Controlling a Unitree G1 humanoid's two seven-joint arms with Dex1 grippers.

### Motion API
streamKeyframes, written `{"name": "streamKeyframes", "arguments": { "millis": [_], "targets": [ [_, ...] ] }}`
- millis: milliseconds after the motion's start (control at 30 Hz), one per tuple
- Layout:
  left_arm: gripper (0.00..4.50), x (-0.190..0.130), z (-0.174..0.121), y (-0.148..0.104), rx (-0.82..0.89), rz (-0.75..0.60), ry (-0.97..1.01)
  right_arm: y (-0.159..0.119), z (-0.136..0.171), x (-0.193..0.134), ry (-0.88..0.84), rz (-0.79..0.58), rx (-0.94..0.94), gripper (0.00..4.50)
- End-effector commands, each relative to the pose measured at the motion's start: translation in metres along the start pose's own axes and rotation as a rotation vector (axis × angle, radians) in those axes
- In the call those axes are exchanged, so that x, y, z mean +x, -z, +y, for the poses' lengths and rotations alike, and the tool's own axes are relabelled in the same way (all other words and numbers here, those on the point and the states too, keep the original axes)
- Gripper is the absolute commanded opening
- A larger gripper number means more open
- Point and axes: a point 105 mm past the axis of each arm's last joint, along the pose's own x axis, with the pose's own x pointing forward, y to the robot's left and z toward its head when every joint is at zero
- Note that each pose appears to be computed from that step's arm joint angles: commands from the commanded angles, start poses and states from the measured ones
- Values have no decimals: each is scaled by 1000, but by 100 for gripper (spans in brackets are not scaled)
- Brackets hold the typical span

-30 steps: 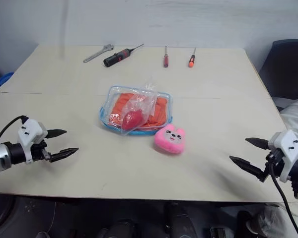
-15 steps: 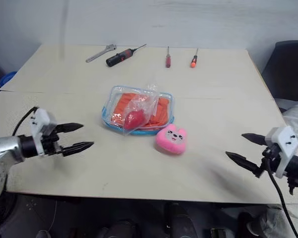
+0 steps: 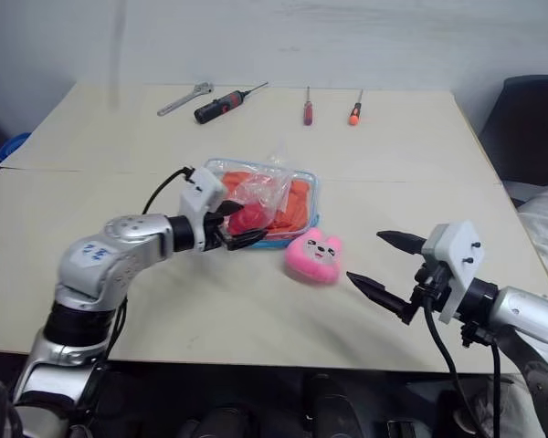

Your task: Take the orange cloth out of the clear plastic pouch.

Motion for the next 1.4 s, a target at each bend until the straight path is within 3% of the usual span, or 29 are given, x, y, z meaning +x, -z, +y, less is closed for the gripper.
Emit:
{"name": "streamKeyframes", "arguments": {
  "millis": [33,167,333,633,933,1033,1300,1400],
  "targets": [
    [448,-2,13,-17,52,-70,-87,-7,3,-1,12,-24,-24,450],
    [448,-20,-2,-35,36,-207,33,-7,2,-4,30,-21,-22,450],
    [448,-31,21,-19,6,-164,-72,-5,4,-6,36,-17,-21,450],
    [448,17,16,-23,46,-141,-27,-10,4,-3,22,-14,-36,450],
    [448,51,20,-1,74,-23,-61,-16,5,-1,8,-24,-45,450],
    [389,53,19,1,68,-21,-55,-16,6,-1,11,-24,-42,450],
    [166,44,21,-4,77,-71,-69,-14,6,-1,11,-23,-40,450],
    [111,34,31,-10,55,-112,-113,-13,6,1,-7,-22,-39,450]
  ]
}}
